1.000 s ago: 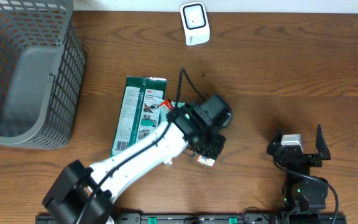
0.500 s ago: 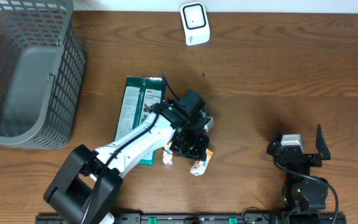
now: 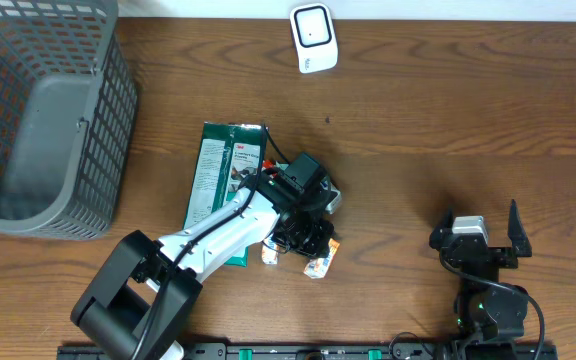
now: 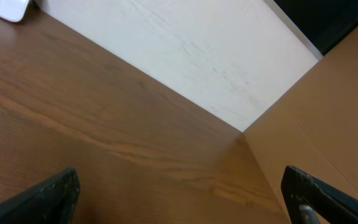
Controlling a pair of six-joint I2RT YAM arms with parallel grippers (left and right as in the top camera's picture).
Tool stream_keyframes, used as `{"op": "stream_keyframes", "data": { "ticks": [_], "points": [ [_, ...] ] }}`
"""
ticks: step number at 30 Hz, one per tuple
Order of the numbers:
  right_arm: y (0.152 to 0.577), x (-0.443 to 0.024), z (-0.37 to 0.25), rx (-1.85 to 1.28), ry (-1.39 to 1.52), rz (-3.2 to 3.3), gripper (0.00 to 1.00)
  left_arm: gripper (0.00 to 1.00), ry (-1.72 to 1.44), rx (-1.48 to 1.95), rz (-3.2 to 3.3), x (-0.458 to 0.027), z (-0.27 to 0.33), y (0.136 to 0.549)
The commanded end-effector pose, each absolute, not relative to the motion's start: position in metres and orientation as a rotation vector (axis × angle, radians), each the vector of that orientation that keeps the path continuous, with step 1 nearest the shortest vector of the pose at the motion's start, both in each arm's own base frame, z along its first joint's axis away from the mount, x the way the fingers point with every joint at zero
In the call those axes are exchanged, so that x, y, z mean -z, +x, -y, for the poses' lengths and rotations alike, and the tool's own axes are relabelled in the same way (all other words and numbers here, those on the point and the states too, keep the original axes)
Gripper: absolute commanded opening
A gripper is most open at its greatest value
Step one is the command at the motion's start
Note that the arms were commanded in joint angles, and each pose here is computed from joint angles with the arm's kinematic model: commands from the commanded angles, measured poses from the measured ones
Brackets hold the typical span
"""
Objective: Scan the item barcode
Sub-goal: 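Move the tissue pack beside the jar and set it down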
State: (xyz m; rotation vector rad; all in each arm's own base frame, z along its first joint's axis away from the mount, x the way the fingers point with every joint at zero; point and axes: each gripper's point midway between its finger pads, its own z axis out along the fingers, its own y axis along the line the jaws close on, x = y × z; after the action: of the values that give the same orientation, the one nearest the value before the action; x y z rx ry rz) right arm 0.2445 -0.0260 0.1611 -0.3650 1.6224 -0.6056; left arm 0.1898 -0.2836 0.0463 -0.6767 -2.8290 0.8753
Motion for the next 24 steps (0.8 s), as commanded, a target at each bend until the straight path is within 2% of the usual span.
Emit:
{"op": "stream_keyframes", "data": {
  "ticks": [1,17,18,21,24],
  "points": [
    [0.244,-0.16,0.026,0.613,-0.37,-1.625,0.99,0.07,-0.729,-0.826,2.856,-0.039,0.277,0.194],
    [0.244,-0.16,0.026,0.613,-0.37,-1.624,0.99,0.08,-0.737,-0.65,2.965,-0.028,0.261,0.209],
    [0.244,-0.16,0.026,0.613,-0.37,-1.625,0.99,0.09,-0.738,-0.642,2.969,-0.028,0.26,0.21],
    [0.244,-0.16,0.026,0.613,-0.37,-1.625,0.99,0.21,-0.738,-0.635,2.974,-0.027,0.26,0.21],
    [0.244,-0.16,0.026,0.613,-0.37,-1.625,0.99,0.23,-0.737,-0.634,2.974,-0.027,0.26,0.21]
  ]
}}
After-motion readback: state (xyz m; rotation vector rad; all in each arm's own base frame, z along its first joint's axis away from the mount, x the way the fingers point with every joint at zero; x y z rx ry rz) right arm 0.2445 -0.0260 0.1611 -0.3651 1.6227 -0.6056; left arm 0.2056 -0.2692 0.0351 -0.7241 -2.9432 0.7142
